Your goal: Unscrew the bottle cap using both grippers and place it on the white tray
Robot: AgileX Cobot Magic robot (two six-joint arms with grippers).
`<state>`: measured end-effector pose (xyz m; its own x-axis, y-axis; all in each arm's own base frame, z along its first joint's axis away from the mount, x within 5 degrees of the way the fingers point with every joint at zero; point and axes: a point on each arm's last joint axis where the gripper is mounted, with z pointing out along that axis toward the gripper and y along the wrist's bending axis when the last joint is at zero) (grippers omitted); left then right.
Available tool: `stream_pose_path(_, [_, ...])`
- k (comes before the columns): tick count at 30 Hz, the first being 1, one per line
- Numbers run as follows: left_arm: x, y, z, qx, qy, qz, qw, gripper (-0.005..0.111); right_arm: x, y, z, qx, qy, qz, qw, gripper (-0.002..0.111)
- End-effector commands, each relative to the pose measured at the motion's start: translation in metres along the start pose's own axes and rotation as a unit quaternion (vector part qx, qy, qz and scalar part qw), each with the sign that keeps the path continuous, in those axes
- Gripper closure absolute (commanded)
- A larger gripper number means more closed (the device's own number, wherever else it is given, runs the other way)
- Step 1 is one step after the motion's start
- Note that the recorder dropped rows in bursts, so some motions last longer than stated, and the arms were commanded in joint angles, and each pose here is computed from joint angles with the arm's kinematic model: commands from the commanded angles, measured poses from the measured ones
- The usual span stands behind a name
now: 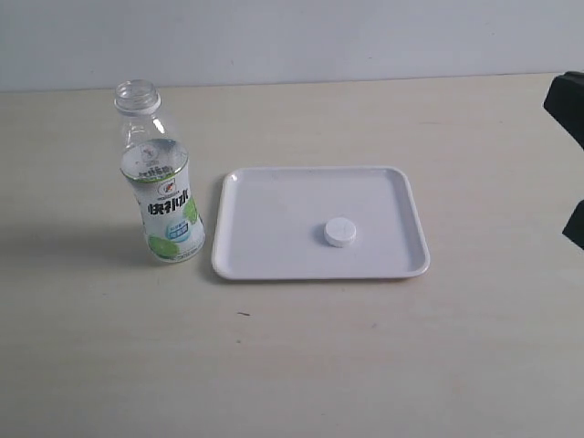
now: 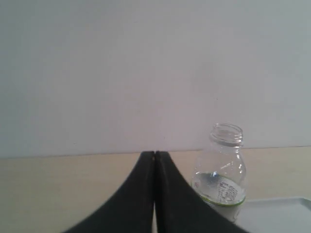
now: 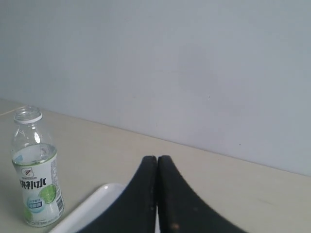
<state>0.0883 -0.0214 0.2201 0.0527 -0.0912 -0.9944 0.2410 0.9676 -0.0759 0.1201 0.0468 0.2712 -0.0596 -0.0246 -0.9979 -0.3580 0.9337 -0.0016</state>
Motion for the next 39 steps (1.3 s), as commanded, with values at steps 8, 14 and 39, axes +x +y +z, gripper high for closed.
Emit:
stream_pose_path(8, [-0.004,0.004,-0.033,-0.048,-0.051,-0.022,0.997,0.107,0.005,0.000,-0.002,-0.001,0.012,-0.005,1.000,0.108])
stream_pose_path(14, [0.004,0.009,-0.036,-0.074,-0.013,-0.041,0.996,0.107,0.005,0.000,-0.002,-0.001,0.014,0.003,1.000,0.108])
stream_pose_path(39, [0.016,0.014,-0.037,-0.107,0.047,-0.062,0.991,0.107,0.017,0.002,-0.008,-0.013,0.086,-0.036,0.996,0.108])
